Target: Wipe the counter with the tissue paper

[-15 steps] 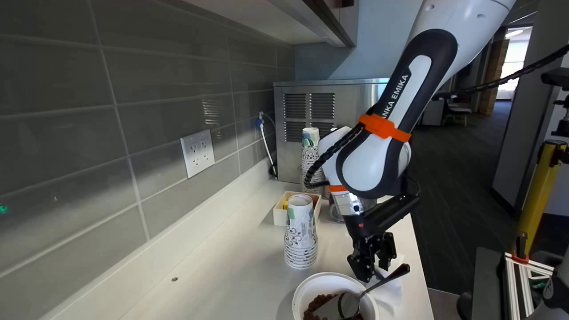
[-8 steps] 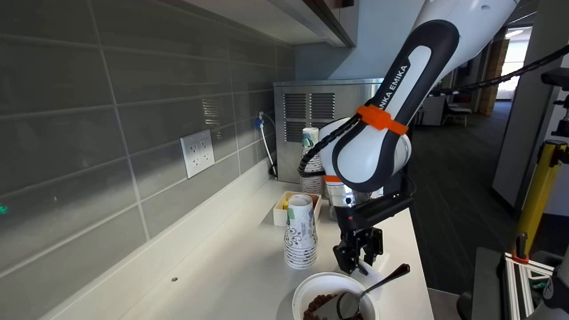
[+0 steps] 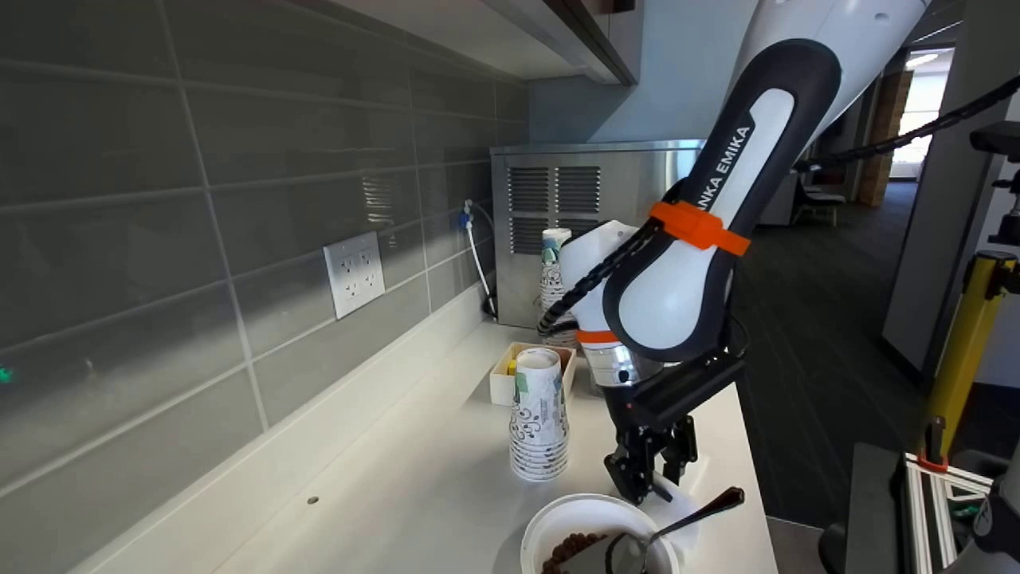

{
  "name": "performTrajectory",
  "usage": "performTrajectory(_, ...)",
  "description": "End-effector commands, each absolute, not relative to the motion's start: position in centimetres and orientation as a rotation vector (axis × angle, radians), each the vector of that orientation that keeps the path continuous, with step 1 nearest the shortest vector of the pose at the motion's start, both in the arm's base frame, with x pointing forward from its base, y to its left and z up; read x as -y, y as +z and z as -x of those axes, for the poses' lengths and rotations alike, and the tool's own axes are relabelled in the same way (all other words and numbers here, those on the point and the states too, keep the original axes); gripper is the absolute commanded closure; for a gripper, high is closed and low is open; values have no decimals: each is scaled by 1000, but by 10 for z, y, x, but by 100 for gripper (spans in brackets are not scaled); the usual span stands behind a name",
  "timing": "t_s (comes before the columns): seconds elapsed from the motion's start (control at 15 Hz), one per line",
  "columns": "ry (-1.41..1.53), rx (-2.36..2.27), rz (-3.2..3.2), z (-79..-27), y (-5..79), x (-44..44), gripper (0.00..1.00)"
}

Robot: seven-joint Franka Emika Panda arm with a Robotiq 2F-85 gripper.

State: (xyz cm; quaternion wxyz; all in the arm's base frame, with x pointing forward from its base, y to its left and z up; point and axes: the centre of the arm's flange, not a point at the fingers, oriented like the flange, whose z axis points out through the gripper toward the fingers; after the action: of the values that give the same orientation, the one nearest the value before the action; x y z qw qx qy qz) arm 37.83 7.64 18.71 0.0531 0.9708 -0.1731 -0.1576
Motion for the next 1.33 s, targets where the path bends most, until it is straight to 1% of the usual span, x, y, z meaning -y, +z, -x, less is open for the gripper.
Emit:
performTrajectory(0.0, -425, 600, -2873, -386, 191, -64, 97)
performTrajectory(0.13, -414, 634, -2860, -388, 193, -55, 97)
performTrajectory(0.2, -414, 648, -2860, -388, 194, -52, 70)
performTrajectory(0.53, -392, 670, -2909, -382, 212, -41, 34)
performTrajectory(0.6, -388, 670, -2921, -381, 218, -39, 26)
performTrajectory(0.8, -377, 646, -2968, -375, 239, -33, 4)
performTrajectory(0.87, -373, 639, -2978, -372, 246, -31, 0)
performTrajectory(1.27, -353, 577, -2979, -354, 282, -30, 0)
